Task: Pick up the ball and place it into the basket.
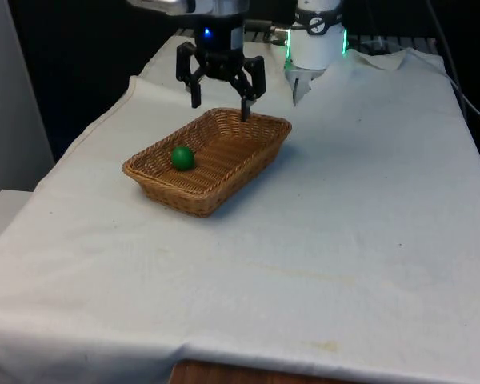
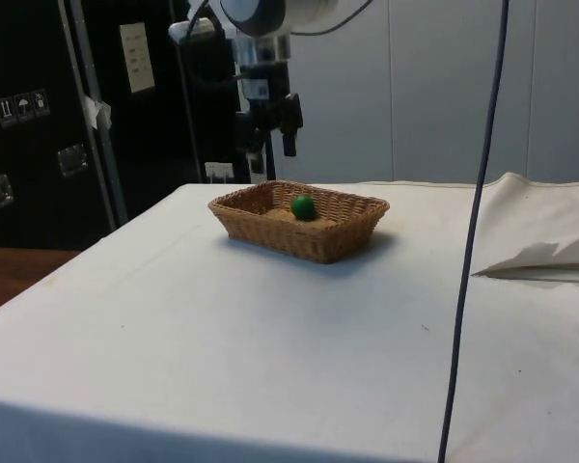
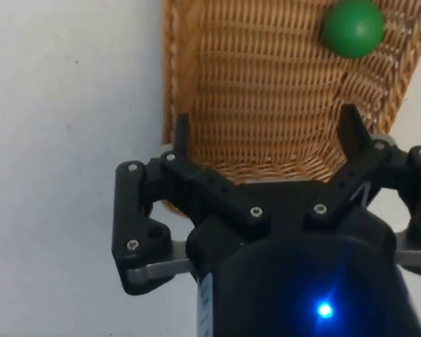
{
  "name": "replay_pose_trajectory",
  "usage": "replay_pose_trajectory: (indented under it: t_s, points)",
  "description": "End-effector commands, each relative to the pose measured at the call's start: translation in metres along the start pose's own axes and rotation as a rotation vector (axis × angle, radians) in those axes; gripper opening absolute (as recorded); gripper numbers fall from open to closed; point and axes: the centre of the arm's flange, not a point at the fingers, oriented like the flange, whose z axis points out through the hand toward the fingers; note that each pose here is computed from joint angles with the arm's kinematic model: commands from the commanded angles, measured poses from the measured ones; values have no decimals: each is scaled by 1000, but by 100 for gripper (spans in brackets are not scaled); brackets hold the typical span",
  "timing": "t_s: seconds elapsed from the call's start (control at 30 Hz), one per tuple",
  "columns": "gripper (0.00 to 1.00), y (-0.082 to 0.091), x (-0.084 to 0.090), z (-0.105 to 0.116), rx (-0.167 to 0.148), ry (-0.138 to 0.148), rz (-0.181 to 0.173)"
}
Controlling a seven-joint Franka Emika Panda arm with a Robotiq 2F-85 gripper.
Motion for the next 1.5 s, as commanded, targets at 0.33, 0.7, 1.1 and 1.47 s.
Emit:
replay_pose_trajectory:
  t_s: [0.33,0.7,1.1,1.47]
  points:
    - [100,-40,-6,-12,6,6,-3]
    - [100,-79,-11,-15,24,7,-11]
    - [100,-125,-20,-15,36,3,-21]
    - [100,-159,-27,-29,37,4,-39]
